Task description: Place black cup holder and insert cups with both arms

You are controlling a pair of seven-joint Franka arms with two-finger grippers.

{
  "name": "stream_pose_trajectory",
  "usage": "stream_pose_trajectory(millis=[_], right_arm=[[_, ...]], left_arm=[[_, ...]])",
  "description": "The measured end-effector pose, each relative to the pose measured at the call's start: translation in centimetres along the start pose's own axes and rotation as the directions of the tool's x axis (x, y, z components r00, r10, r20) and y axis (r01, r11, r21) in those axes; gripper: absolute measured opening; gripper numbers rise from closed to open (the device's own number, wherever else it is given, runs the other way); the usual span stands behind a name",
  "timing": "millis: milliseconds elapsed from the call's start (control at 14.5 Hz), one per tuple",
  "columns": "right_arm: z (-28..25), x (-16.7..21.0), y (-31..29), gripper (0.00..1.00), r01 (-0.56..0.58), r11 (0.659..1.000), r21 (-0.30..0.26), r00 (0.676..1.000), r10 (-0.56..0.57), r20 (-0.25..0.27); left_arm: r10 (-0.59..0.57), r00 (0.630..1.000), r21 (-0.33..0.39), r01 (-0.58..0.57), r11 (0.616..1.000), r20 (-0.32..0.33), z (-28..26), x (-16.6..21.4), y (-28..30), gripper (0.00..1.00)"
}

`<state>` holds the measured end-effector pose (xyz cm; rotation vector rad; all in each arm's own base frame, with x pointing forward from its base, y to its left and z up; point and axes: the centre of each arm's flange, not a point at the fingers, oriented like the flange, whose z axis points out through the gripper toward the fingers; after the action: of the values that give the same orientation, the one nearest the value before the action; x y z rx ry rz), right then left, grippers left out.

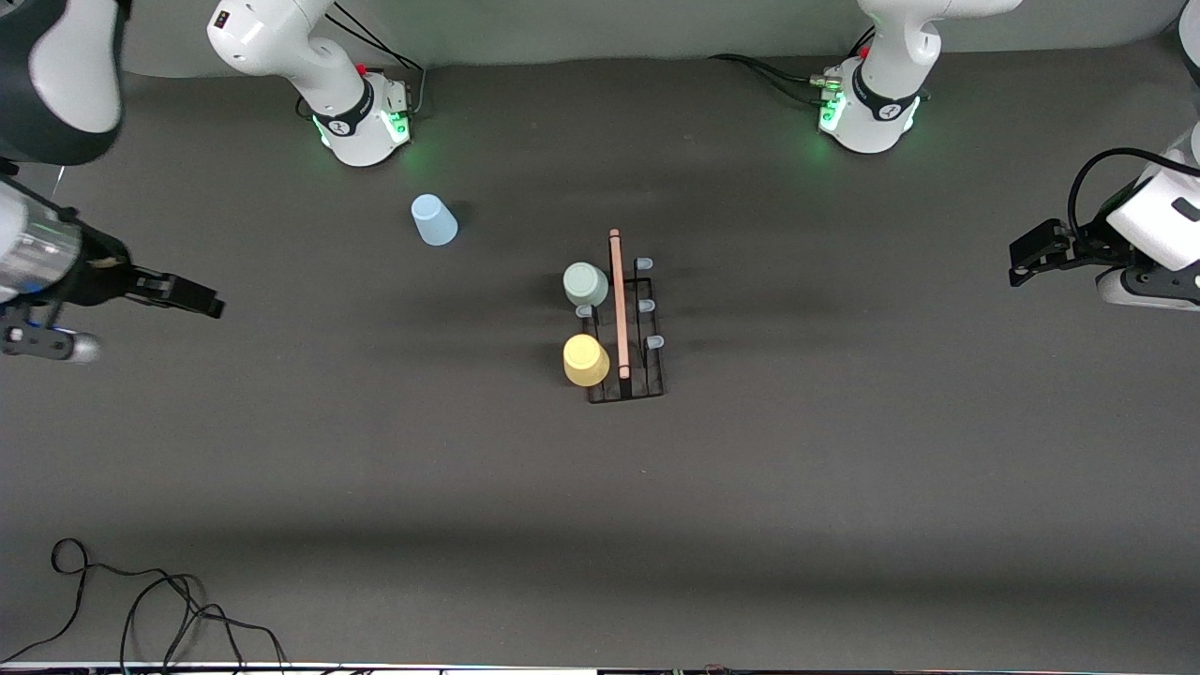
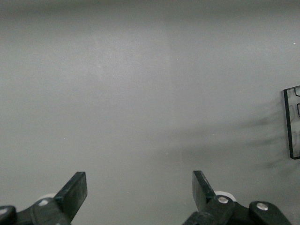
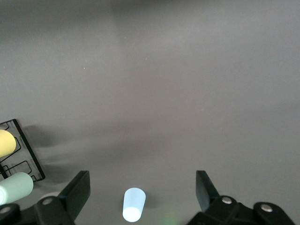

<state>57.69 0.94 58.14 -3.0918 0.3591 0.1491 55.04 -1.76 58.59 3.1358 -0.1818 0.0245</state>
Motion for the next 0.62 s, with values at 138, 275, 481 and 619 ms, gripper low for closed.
stream_pose_trajectory(millis=[138, 275, 481, 619], right_arm=[[-0.9, 0.1, 0.6, 1.0, 0.009, 1.0, 0.002, 1.0, -0.009, -0.02], [-1.2, 0.2, 1.4, 1.0, 0.006, 1.0, 0.003, 1.0, -0.006, -0.024], [-1.2, 0.3, 2.0, 1.0, 0.001, 1.0, 0.004, 1.0, -0.001, -0.025], [-1.2, 0.3, 2.0, 1.0, 0.001, 1.0, 0.004, 1.0, 0.0, -0.025]], left_arm=[[0.0, 1.0, 0.0, 0.0, 1.0, 0.0, 0.0, 0.0, 0.0, 1.0], [0.0, 1.0, 0.0, 0.0, 1.0, 0.0, 0.0, 0.0, 0.0, 1.0], [0.0, 1.0, 0.0, 0.0, 1.0, 0.0, 0.0, 0.0, 0.0, 1.0], [0.0, 1.0, 0.0, 0.0, 1.0, 0.001, 0.0, 0.0, 0.0, 1.0]])
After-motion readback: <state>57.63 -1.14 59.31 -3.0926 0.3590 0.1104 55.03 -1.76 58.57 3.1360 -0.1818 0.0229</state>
